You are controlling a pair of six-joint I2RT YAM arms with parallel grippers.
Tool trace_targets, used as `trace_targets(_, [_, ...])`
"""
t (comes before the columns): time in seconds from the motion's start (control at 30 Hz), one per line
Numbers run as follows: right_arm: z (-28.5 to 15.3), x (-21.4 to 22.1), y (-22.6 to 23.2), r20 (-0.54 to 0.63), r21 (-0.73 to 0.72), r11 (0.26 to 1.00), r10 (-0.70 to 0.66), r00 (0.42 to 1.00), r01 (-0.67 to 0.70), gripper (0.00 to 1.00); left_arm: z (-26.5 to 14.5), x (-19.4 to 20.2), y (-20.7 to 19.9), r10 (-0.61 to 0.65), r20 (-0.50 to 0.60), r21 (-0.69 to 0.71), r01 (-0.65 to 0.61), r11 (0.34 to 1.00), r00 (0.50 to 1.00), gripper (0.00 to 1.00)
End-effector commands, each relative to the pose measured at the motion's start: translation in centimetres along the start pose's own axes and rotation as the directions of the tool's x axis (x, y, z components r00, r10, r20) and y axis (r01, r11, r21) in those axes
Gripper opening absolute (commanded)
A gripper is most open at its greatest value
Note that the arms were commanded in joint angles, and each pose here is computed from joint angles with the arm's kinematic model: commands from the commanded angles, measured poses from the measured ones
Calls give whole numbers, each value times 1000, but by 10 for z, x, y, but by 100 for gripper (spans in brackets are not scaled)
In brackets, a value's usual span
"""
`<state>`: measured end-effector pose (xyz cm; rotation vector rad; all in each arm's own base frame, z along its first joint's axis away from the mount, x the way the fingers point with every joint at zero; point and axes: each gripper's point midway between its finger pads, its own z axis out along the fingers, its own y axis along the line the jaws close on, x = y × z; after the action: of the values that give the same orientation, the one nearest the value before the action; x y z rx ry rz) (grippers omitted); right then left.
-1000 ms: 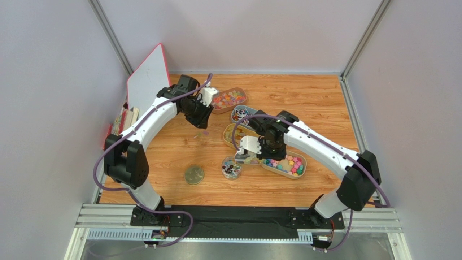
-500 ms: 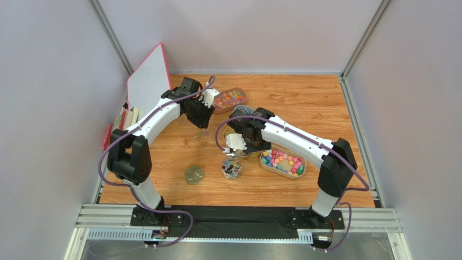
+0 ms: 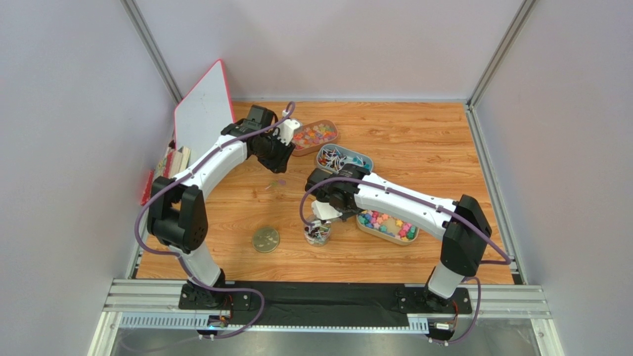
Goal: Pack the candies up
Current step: Place the fake candies in the packing bottle, then adjust the storage box at the center of the board.
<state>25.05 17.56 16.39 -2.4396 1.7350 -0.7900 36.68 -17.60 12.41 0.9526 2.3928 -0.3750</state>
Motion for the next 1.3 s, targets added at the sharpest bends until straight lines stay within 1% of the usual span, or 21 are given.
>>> trace_targets(0.0, [-34, 62, 16, -268, -88, 973, -228, 936, 212, 0, -10, -16, 4, 7, 61, -27, -5, 1000, 998, 48])
trace_targets(0.1, [-39, 61, 11, -308, -55, 967, -255, 917, 250, 0, -10, -16, 6, 9, 62, -35, -7, 999, 998, 48])
trace_targets(0.13, [-39, 64, 10, -343, -49, 962, -268, 900, 268, 0, -10, -17, 7, 9, 65, -39, -7, 999, 998, 48])
trace_targets(0.4, [-49, 58, 3, -389, 1, 941, -310, 868, 337, 0, -10, -29, 8, 16, 94, -41, -13, 999, 995, 48])
trace_targets(0.53, [-54, 59, 0, -405, 24, 937, -308, 861, 347, 0, -5, -49, 10, 53, 157, -31, -49, 998, 986, 50])
trace_targets(0.6, [-56, 62, -1, -398, 40, 945, -283, 873, 325, 0, 4, -59, 12, 94, 182, -30, -91, 995, 979, 50])
trace_targets(0.67, [-57, 66, 1, -368, 48, 961, -236, 899, 272, 0, 14, -73, 17, 143, 216, -40, -138, 990, 966, 50])
trace_targets(0.77, [-50, 80, 12, -290, 15, 991, -120, 949, 130, 0, 27, -88, 18, 274, 283, -38, -275, 961, 919, 50])
trace_targets(0.8, [-43, 89, 21, -260, -25, 999, -33, 965, 28, 0, 29, -94, 20, 338, 295, -51, -339, 939, 894, 50])
trace_targets(0.83, [-40, 96, 26, -245, -38, 999, 23, 969, -34, 0, 31, -99, 20, 368, 306, -55, -369, 928, 878, 50])
trace_targets(0.87, [-33, 109, 32, -248, -74, 990, 96, 964, -117, 0, 43, -97, 22, 400, 287, -51, -403, 914, 870, 50])
trace_targets(0.9, [-28, 110, 43, -222, -115, 976, 157, 962, -186, 0, 40, -112, 25, 427, 298, -67, -428, 901, 854, 50])
trace_targets(0.93, [-22, 115, 50, -225, -144, 962, 196, 954, -231, 0, 44, -114, 26, 440, 286, -59, -443, 895, 851, 50])
trace_targets(0.97, [-20, 119, 55, -223, -158, 947, 241, 944, -280, 0, 60, -103, 27, 449, 242, -23, -458, 889, 860, 50])
trace_targets(1.0, [-14, 123, 61, -218, -189, 921, 300, 929, -342, 0, 59, -114, 32, 461, 249, -43, -466, 884, 852, 50])
trace_targets(1.03, [-10, 123, 64, -213, -189, 902, 349, 913, -389, 0, 63, -116, 36, 465, 240, -52, -467, 883, 852, 50])
trace_targets(1.1, [-5, 124, 73, -203, -217, 870, 404, 892, -443, 0, 73, -121, 41, 486, 239, -58, -488, 871, 840, 50])
trace_targets(1.17, [0, 122, 80, -204, -233, 850, 433, 878, -473, 0, 86, -118, 43, 493, 220, -44, -496, 867, 842, 50])
trace_targets(1.2, [1, 122, 83, -197, -245, 838, 449, 871, -488, 0, 86, -125, 45, 499, 226, -49, -502, 864, 837, 49])
trace_targets(1.23, [1, 121, 85, -194, -251, 833, 456, 868, -494, 0, 89, -125, 45, 501, 219, -41, -505, 862, 837, 49])
trace_targets(1.27, [2, 122, 86, -196, -254, 828, 462, 865, -500, 0, 97, -116, 45, 487, 192, -13, -494, 869, 852, 49])
